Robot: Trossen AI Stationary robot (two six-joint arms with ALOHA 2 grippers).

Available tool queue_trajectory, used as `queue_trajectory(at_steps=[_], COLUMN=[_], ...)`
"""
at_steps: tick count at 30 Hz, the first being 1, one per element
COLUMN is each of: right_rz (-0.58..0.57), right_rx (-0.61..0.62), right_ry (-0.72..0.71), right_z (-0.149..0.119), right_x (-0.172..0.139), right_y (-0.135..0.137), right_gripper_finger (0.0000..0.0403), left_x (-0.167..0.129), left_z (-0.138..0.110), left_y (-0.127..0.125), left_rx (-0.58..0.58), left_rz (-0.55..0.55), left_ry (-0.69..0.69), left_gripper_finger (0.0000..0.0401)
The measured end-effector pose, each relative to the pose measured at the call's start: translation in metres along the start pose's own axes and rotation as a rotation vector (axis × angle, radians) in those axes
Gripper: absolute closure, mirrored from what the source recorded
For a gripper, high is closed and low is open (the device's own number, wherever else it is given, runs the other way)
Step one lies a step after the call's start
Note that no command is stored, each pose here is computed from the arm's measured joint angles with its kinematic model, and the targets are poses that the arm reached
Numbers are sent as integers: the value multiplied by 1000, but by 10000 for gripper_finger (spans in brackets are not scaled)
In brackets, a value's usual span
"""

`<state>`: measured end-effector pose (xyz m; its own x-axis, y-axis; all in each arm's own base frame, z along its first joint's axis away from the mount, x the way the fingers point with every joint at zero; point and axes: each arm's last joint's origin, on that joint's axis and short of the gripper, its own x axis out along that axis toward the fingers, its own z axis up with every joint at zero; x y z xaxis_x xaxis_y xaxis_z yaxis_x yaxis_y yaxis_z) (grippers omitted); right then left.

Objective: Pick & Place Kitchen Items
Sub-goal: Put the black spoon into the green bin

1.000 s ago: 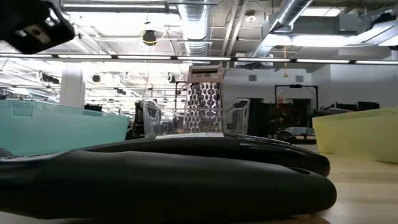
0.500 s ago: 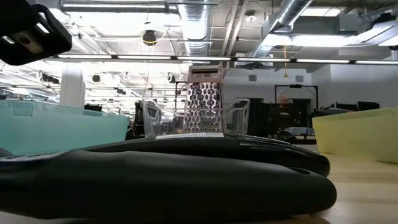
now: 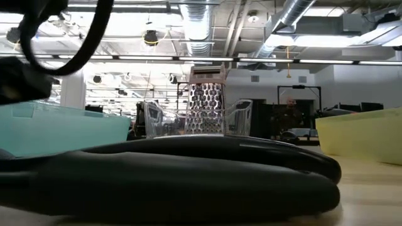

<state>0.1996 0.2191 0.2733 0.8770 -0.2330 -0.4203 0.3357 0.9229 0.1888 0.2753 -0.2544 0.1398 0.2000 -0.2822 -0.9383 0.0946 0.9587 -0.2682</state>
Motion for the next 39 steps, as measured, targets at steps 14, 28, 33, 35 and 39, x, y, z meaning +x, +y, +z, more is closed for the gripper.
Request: queue_trajectory(at_steps=[14,28,33,35,39], right_rz=[1,2,1,-2,-11], right_rx=[3,6,6,8,10], right_ry=[-1,-2,-4,-6,-8], right_z=[0,0,1,1,2], right_x=[0,0,0,1,3], right_y=[0,0,0,0,-1], right_gripper_finger=[285,285,285,285,285], left_x=[-13,-125,-200,-232,-290], left_z=[10,28,19,11,-8], left_y=[11,21,31,37,47], left_rx=[-46,-81,-100,-110,-115], left_rz=[-57,-204,-280,-314,-428], left_ry=[14,-308,-560,-675,-903], left_gripper_finger=[362,362,362,362,362])
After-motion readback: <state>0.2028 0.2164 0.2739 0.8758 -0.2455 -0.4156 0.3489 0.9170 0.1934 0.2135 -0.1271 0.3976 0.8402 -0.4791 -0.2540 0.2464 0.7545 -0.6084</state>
